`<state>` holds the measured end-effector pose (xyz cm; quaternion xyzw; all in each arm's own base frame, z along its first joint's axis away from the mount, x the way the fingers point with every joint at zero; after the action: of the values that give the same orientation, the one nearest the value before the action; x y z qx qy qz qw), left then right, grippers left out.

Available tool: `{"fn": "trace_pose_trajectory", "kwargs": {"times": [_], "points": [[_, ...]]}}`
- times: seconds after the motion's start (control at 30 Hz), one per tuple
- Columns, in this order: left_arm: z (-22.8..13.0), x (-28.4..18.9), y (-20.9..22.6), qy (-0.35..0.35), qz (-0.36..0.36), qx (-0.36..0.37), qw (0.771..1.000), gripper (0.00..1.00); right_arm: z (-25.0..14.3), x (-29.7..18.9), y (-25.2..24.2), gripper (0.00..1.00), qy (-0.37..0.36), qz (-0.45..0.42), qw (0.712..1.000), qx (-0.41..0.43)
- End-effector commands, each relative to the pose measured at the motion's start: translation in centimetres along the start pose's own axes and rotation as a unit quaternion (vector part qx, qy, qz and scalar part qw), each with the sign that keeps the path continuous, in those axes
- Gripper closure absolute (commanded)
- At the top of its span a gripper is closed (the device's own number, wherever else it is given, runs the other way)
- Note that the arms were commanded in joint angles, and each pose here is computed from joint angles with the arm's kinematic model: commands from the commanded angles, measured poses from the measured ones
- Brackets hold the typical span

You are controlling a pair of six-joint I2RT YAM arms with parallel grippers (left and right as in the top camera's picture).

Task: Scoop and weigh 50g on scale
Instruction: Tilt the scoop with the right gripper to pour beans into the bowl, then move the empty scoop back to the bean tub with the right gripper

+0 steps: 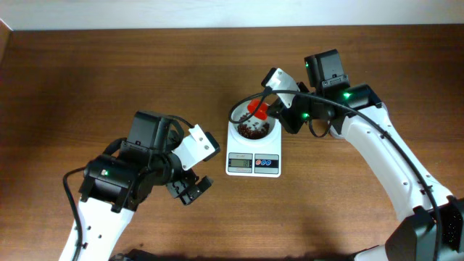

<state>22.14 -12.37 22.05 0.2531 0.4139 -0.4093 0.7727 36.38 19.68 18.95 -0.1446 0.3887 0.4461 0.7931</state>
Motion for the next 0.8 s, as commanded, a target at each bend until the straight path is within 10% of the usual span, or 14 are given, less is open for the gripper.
{"fn": "trace_pose_trajectory", "kwargs": {"times": [0.0,0.77], "points": [[0.5,-0.7,0.1,-0.012,0.007,-0.004,1.0,0.01,0.5,-0.3,0.4,0.96,-0.009,0.002,1.0,0.018],[0.5,-0.7,0.1,-0.012,0.007,-0.004,1.0,0.01,-1.8,-12.9,-7.2,0.96,-0.12,-0.103,0.936,0.315]]}}
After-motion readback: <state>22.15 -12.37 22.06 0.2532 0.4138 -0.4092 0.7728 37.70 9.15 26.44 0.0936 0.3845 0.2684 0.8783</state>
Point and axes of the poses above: each gripper's point midway between its finger pads, its own x axis out along the fingers, its own y axis along the line the jaws close on, z = x × y, the point moved 1 cm from there along -x, back along the fingers, and after that the axes turned 3 degrees about x, right-handed, at the moved point
